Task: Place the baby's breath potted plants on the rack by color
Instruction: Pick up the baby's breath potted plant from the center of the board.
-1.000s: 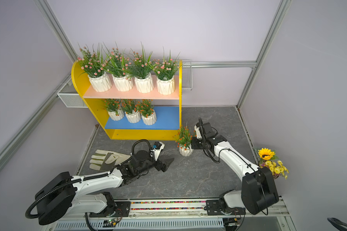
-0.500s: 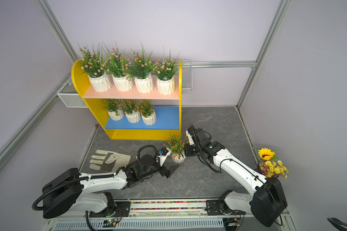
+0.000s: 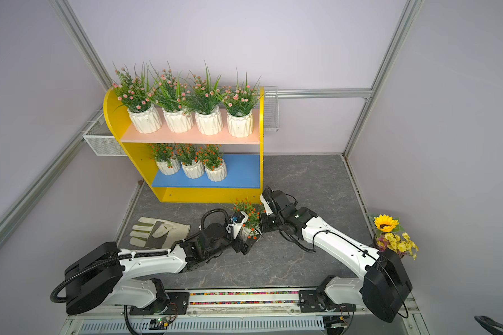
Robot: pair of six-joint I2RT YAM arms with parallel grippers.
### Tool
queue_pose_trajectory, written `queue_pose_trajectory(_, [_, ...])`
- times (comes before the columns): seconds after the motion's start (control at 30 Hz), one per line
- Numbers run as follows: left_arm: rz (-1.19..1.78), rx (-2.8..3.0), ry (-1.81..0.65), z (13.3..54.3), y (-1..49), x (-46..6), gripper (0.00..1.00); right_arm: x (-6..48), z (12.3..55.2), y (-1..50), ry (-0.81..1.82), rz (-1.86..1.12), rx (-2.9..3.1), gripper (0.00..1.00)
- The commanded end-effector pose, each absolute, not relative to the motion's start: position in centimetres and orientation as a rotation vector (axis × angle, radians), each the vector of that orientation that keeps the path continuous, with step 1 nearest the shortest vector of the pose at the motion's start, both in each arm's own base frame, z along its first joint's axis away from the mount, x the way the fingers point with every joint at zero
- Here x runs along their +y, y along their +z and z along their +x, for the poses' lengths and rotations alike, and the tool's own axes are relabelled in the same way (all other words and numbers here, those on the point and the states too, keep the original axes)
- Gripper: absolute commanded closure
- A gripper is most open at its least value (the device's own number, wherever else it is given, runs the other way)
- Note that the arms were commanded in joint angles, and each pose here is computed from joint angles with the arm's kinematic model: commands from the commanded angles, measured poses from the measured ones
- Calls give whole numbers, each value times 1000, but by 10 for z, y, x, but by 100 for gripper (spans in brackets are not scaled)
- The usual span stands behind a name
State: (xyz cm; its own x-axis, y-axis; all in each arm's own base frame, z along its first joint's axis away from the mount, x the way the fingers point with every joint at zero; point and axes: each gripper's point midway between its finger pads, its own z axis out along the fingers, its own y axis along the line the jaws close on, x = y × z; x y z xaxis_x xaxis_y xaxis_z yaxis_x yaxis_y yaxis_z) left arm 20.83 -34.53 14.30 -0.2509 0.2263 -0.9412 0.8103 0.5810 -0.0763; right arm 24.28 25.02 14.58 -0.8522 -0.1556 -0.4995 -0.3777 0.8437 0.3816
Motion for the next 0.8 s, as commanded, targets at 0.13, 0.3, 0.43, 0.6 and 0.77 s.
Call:
queue_pose_trajectory(0.13, [840,1742,-711,214,155,-356,0,278,244,168,815,-402,2465,93])
queue_pose_trajectory(0.3, [844,1757,-706,214,150,-357,0,281,241,172,833,-412,2451,93])
queue_pose_trajectory(0.43, [853,1763,-703,214,150,-358,1,280,241,170,824,-403,2450,93])
queue_pose_trajectory(0.6, [863,1785,-682,215,144,-357,12,278,244,168,807,-395,2450,93])
queue_pose_trajectory(0.77, [861,1797,-671,216,141,-357,40,277,248,164,791,-379,2451,93])
